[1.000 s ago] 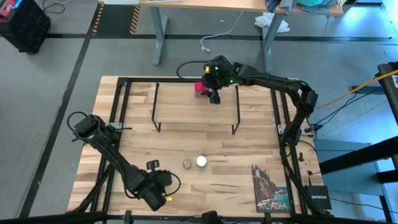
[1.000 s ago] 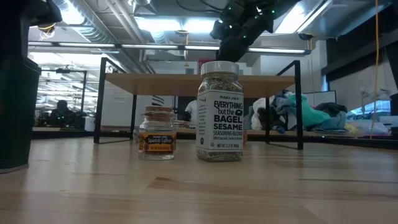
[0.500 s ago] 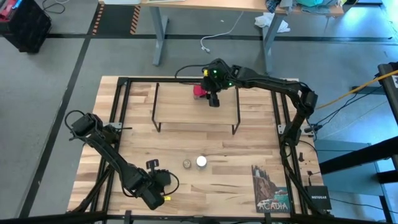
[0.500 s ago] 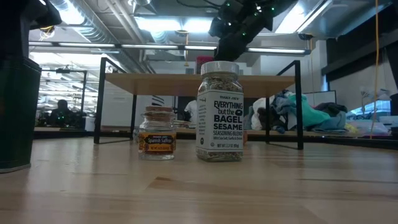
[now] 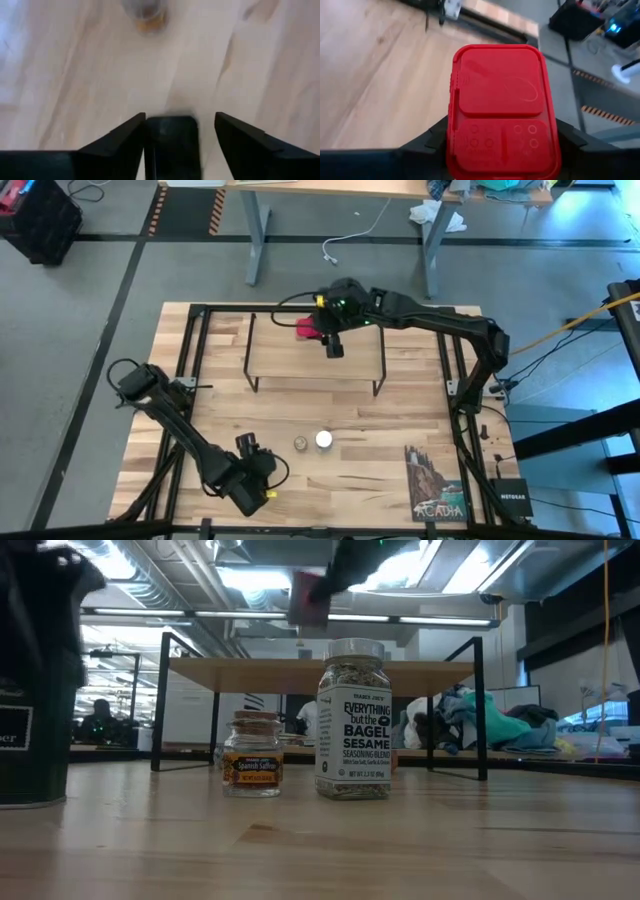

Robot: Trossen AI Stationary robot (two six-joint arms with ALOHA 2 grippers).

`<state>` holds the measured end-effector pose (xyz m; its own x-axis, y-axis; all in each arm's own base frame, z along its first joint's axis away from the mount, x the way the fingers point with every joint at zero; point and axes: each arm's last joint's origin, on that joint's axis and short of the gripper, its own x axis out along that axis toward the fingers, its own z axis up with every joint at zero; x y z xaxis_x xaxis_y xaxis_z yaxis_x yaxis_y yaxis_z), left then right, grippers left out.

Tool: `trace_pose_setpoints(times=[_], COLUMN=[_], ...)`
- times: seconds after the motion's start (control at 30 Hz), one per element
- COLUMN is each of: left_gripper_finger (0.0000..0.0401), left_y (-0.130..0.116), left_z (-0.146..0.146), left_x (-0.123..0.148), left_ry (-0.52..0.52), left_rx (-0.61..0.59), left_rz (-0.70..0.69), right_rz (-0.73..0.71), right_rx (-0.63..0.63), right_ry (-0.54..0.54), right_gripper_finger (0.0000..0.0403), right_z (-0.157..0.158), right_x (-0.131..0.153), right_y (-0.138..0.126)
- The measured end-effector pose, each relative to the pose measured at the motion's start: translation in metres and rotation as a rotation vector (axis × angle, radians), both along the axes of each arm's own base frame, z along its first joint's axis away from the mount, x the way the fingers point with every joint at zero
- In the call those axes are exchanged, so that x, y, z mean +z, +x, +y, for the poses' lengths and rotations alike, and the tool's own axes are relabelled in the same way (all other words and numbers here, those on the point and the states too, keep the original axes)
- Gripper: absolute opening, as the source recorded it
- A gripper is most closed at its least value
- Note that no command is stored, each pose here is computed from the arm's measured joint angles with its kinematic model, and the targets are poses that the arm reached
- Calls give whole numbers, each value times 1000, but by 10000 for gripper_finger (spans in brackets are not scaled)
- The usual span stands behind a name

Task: Shelf spices
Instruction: Remove the green seasoning can from the shelf, then remove the red seasoning can from the shelf

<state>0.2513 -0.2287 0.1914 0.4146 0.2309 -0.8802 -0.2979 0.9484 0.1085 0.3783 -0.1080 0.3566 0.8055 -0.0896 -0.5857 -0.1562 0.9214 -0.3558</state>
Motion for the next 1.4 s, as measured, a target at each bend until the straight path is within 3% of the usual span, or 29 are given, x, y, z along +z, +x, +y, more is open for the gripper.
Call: trace_pose_setpoints(times=[0.33,0.6,0.8,1.0,1.13,1.3,1.4], left_gripper_finger=[281,282,282,282,282,282,282], left_y=[-6,-16,-26,-31,-33,-35,-35], left_z=[-2,-3,-1,3,9,24,38], left_x=[9,39,68,97,117,140,152], left_ry=[21,75,180,340,506,683,734], left_rx=[-16,-62,-104,-141,-111,-16,42], left_rz=[-57,-241,-418,-588,-685,-735,-737], right_rz=[-113,-195,-222,-173,-140,-129,-126], right_rx=[20,25,3,-16,-42,-9,4], right_ry=[-63,-174,-249,-278,-265,-194,-116], right_gripper_finger=[208,208,208,208,208,208,208], right_z=[26,60,98,141,169,207,224], right_x=[65,122,158,163,162,157,154], right_y=[-6,-24,-51,-81,-98,-111,-117])
